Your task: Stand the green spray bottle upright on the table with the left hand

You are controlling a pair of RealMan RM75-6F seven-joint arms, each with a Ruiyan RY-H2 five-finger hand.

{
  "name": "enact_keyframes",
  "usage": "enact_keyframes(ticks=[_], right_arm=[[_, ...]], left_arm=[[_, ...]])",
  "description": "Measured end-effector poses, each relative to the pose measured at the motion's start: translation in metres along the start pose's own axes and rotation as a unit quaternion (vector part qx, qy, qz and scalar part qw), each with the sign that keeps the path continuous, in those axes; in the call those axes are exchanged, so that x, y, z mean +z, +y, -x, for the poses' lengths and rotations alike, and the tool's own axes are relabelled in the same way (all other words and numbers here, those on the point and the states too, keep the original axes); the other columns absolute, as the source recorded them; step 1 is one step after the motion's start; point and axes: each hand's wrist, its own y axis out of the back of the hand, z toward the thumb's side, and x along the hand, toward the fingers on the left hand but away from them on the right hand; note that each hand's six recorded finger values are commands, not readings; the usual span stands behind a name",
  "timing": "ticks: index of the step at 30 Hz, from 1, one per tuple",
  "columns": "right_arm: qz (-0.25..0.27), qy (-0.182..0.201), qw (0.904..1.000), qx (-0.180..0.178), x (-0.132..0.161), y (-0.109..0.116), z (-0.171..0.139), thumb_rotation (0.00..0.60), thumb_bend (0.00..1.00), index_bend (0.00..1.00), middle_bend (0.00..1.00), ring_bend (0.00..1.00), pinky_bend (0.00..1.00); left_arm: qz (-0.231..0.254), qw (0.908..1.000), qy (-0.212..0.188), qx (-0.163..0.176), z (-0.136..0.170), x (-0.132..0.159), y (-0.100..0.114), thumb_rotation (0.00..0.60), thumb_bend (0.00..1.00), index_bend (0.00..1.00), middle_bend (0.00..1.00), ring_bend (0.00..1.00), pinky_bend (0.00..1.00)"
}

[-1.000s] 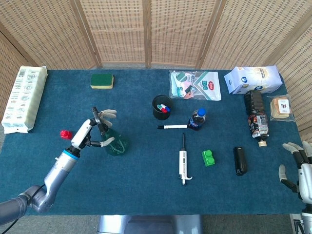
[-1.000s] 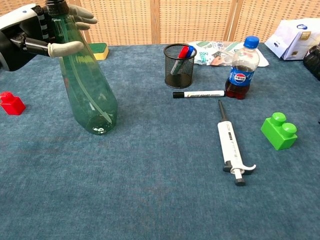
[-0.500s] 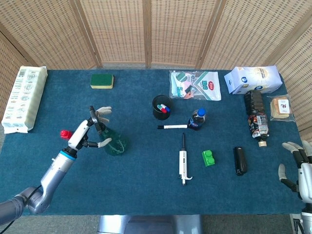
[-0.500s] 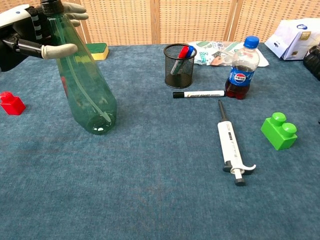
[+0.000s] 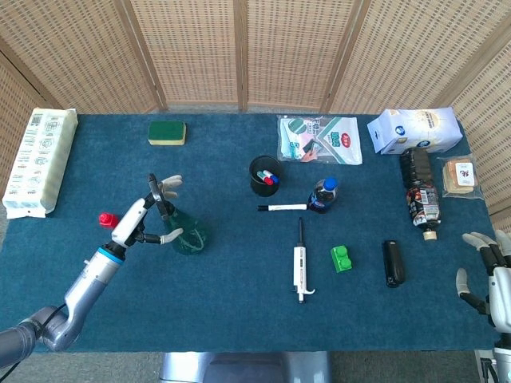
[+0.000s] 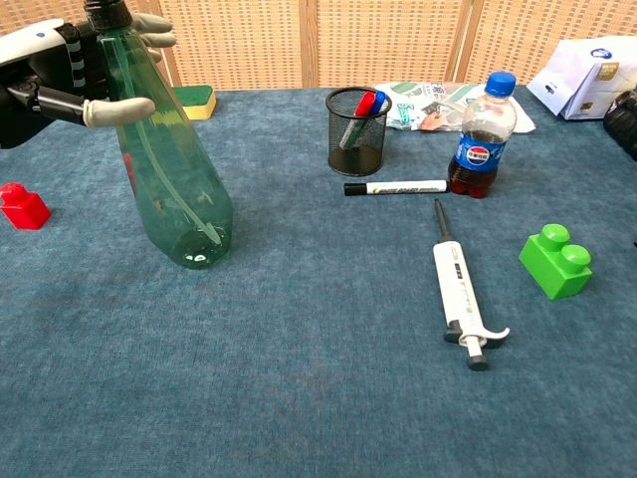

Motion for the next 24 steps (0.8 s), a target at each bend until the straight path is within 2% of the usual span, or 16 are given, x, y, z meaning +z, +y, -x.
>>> enact_keyframes(ticks=[8, 15, 24], right_arm=[[0.001, 0.0, 1.0, 0.0, -0.001, 0.0, 0.0, 0.6, 0.55, 0.21, 0.23, 0.02, 0.07], [0.002, 0.001, 1.0, 0.001, 0.0, 0.0, 0.0, 0.6, 0.56, 0.21, 0.23, 0.02, 0.07], [0.001, 0.006, 1.0, 0.007, 0.003, -0.003, 0.003, 0.6, 0.56, 0.21, 0.23, 0.02, 0.07]], left_arm=[[-0.001, 1.0, 0.008, -0.004, 0.004, -0.001, 0.0, 0.6, 0.33, 0.08, 0.03, 0.0, 0.18], [-0.01, 0.9995, 0.027, -0.015, 0.013, -0.005, 0.005, 0.6, 0.33, 0.0, 0.0, 0.0, 0.11], [-0.023, 0.9983, 0.051, -0.019, 0.03, -0.007, 0.018, 0.6, 0.32, 0.0, 0.0, 0.0, 0.05]])
